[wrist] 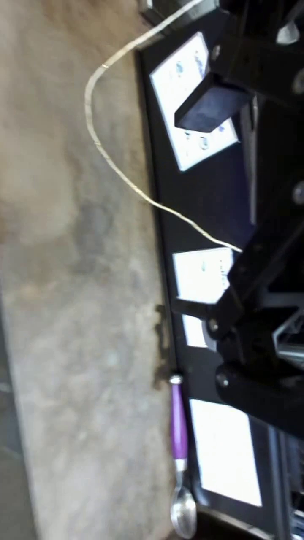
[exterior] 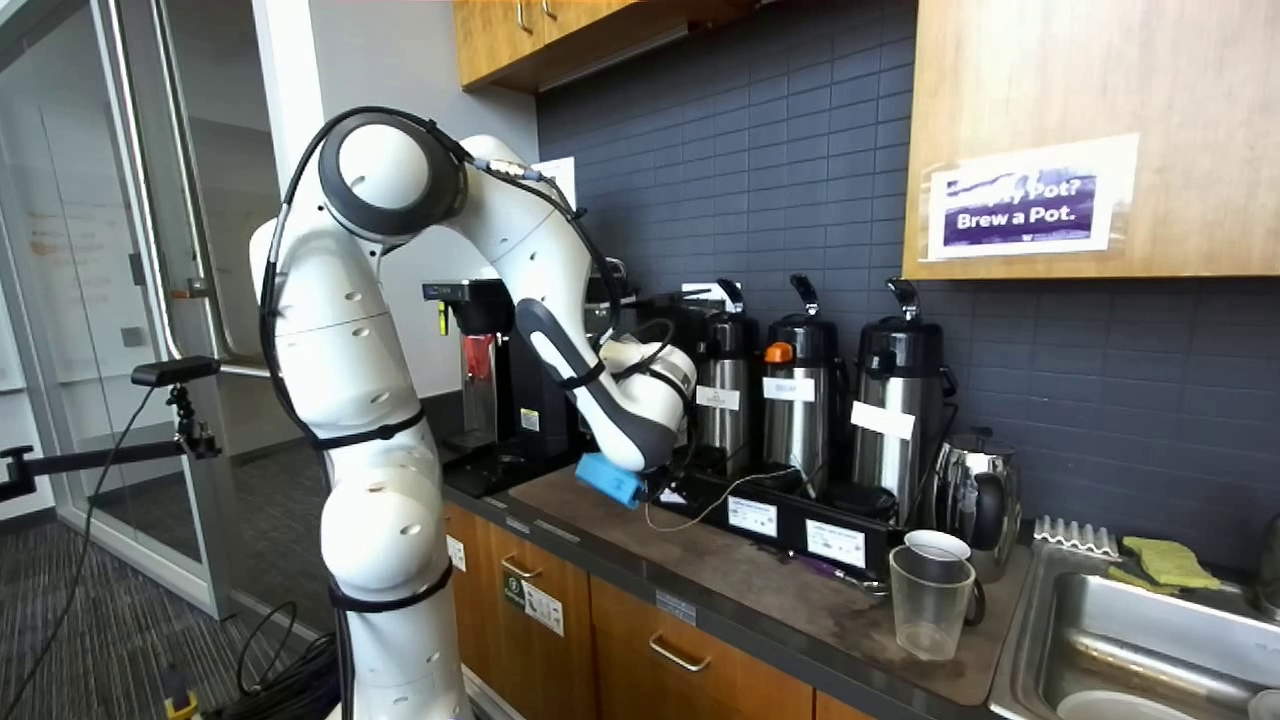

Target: Pick up the black marker from the counter and put it in the black bowl in the middle

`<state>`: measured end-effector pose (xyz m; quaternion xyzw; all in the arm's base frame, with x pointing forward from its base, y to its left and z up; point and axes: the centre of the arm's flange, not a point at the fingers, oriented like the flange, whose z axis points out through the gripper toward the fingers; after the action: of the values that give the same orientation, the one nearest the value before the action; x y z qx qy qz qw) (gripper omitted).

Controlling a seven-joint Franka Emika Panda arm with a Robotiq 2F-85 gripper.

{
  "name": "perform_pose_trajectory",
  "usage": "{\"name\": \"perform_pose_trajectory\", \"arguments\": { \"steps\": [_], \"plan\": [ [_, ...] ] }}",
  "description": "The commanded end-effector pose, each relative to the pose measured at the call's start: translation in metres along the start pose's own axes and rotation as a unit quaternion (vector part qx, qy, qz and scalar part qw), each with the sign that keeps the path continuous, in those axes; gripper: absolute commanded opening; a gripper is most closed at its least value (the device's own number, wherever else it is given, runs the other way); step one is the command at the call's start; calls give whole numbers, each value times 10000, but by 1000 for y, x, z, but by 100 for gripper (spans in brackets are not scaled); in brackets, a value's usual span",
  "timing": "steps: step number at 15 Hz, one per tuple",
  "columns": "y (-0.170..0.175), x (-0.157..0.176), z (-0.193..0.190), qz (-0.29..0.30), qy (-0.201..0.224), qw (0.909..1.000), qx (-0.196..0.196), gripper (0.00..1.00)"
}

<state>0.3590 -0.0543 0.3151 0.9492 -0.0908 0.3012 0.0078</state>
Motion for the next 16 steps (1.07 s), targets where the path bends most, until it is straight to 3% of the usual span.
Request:
{"name": "perform_pose_trajectory", "arguments": {
  "steps": [1,3,9,16],
  "plan": [
    [-19,5,-54,41,-757,9960,465,100],
    [-30,3,-63,2,-1041,9917,752,100],
    [-85,-9,-39,480,-1341,9887,458,100],
    [-82,-22,-35,1296,-1715,9758,390,100]
  ]
}}
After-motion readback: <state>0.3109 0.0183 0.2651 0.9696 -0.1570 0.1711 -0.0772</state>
